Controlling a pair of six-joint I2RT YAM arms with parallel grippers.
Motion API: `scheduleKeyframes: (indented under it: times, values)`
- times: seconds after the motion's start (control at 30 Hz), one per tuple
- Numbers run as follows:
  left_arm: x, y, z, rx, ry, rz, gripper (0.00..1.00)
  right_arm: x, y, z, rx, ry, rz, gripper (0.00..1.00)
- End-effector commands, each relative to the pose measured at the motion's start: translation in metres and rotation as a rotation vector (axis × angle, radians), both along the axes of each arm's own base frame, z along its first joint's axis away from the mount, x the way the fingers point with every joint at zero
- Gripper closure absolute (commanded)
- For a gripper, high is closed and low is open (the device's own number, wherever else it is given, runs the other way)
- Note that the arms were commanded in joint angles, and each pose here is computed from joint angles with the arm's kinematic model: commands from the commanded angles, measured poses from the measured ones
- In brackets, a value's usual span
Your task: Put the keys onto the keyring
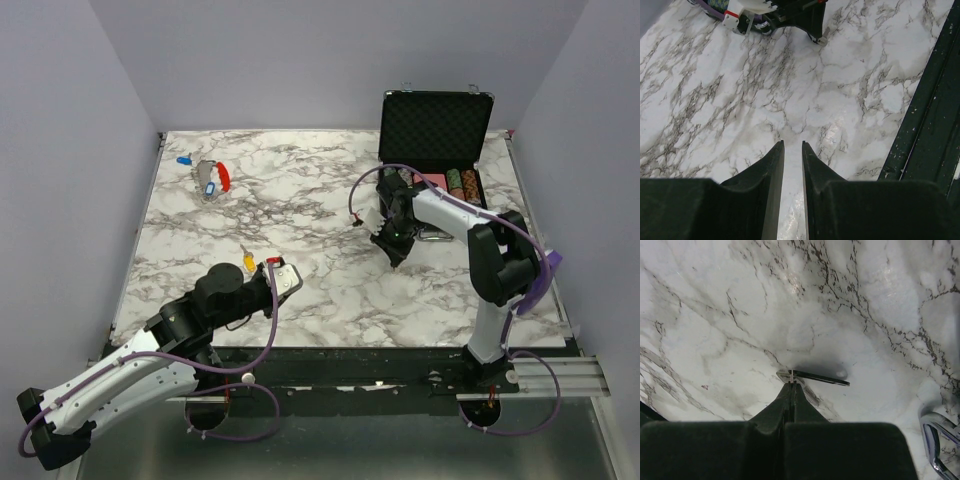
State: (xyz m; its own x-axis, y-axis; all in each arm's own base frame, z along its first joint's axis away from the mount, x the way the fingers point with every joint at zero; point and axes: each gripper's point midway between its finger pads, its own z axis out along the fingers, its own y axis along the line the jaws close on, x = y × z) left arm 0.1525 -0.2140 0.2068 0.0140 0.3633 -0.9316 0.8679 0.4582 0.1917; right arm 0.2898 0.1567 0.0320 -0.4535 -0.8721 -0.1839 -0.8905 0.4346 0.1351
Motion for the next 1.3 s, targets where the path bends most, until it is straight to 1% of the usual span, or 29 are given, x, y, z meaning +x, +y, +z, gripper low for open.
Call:
scheduleKeyframes:
  times: [0.0, 0.23, 0.5, 0.83, 1.03, 1.13, 1.27]
  values:
    - [-0.003, -0.001, 0.005, -0.001, -0.002, -0.020, 0.72, 0.009, 0.010, 0.009, 0.012, -0.030, 0.017, 0.99]
    - [-0.004, -0.002, 0.006, -0.002, -0.003, -0.028, 0.72, 0.019, 0.013, 0.009, 0.010, -0.057, 0.015, 0.99]
    - [-0.003, -0.002, 0.004, 0.001, 0.001, -0.026, 0.72, 0.042, 0.023, 0.010, 0.007, -0.085, 0.024, 0.99]
    - [-0.003, -0.003, 0.003, 0.004, 0.004, -0.029, 0.72, 0.055, 0.032, -0.001, -0.011, -0.069, 0.041, 0.99]
    - [-0.003, -0.002, 0.001, 0.009, 0.006, -0.026, 0.72, 0.043, 0.049, 0.011, 0.084, 0.000, 0.084, 0.99]
    - [-0.003, -0.002, 0.002, 0.006, 0.004, -0.026, 0.72, 0.036, 0.044, 0.028, 0.106, -0.048, 0.090, 0.99]
    - [-0.004, -0.002, 0.002, 0.005, 0.003, -0.028, 0.72, 0.016, 0.026, 0.064, 0.120, -0.130, 0.084, 0.99]
